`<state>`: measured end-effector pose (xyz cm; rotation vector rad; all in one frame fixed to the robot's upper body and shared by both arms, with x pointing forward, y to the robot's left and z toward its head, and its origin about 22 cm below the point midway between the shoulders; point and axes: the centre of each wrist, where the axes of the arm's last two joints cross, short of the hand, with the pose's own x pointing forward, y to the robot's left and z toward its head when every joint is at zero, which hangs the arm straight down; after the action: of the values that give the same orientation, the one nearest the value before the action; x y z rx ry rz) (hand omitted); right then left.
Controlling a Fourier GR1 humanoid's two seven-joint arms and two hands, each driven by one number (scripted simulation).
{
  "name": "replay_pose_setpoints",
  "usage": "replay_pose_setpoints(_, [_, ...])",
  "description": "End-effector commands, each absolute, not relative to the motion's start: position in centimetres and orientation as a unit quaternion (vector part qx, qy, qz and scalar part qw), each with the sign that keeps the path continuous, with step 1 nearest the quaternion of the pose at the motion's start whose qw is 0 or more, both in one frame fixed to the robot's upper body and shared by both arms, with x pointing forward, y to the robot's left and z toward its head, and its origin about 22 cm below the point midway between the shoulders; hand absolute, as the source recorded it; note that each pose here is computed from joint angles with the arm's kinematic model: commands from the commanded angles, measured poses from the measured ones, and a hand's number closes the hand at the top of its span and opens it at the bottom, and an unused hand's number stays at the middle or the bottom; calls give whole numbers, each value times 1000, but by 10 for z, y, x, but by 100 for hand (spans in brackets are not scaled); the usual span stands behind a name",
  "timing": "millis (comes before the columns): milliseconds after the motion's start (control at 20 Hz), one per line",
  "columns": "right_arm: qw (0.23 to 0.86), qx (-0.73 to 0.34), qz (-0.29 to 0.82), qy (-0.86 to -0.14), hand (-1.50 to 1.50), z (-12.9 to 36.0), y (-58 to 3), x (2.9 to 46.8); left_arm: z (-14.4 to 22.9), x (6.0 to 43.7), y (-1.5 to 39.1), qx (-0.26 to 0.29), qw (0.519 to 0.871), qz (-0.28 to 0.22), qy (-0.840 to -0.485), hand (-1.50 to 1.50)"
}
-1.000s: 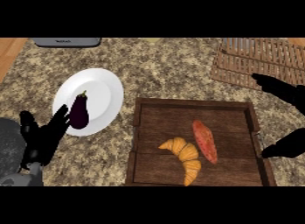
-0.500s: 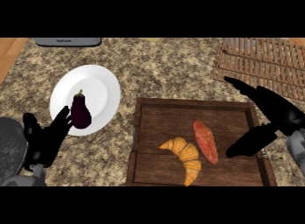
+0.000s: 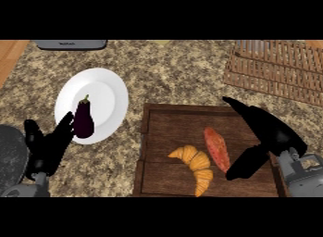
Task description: Pick the sweet potato from the tray and place it in the tiered shelf
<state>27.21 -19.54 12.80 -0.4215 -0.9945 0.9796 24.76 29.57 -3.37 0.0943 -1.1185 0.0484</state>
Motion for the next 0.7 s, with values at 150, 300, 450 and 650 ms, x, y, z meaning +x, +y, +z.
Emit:
replay_pose_setpoints(150, [744,-231,451,-436,-150,99,-172,261,-32,243,288,45,846,18,-532,0])
replay_pose_setpoints(300, [744,-241,455,-426,-150,89,-193,267,-23,247,293,45,847,25,-529,0])
replay_pose_setpoints(450, [750,-231,446,-429,-150,96,-189,266,-16,247,293,41,846,26,-531,0])
replay_pose_setpoints(650, [747,-247,447,-426,-150,74,-155,255,-21,244,302,54,848,23,-527,0])
